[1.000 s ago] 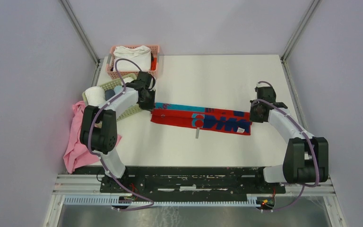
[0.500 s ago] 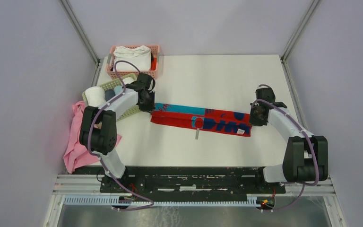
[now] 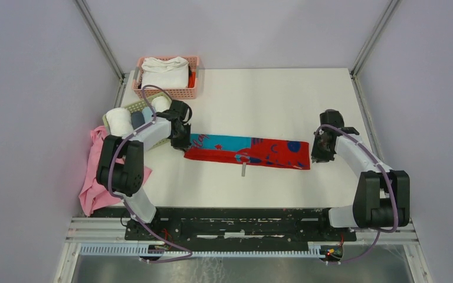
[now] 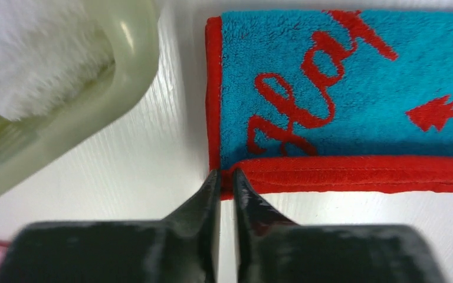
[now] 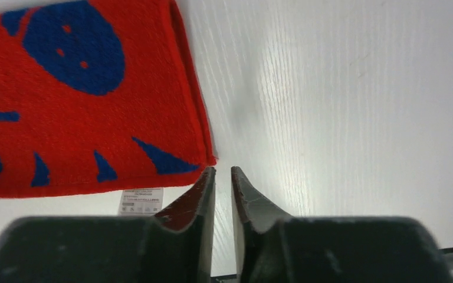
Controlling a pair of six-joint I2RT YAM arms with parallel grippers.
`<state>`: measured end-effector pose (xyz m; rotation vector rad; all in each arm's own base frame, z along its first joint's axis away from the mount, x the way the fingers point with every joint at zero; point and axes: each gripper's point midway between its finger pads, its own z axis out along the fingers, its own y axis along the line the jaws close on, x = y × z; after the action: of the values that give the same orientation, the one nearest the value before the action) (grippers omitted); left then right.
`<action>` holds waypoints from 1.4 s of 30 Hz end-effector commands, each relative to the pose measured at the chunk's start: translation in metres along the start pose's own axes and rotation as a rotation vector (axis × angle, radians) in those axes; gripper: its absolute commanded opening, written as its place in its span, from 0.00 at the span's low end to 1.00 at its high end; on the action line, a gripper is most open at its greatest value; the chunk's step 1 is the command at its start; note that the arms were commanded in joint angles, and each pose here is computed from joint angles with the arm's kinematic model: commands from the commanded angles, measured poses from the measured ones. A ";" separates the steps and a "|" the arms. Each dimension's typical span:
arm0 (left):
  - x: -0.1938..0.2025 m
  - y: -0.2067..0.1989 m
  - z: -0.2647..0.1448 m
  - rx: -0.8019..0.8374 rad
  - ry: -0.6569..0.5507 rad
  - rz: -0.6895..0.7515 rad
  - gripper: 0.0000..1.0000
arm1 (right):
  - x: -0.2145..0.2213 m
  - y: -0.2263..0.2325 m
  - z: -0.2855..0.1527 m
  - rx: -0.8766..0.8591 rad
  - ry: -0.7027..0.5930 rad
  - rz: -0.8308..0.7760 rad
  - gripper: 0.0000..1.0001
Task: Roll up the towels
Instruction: Fold the towel at the center of the board.
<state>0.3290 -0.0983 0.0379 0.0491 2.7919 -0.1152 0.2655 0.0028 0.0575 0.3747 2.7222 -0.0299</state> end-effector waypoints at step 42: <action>0.024 -0.031 0.030 0.097 0.036 -0.274 0.54 | 0.018 0.014 0.067 0.007 0.281 0.022 0.32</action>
<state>0.3285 -0.1296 0.0194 -0.2264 2.7842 -0.3047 0.2942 0.0137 0.0109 0.4373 2.8932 0.0171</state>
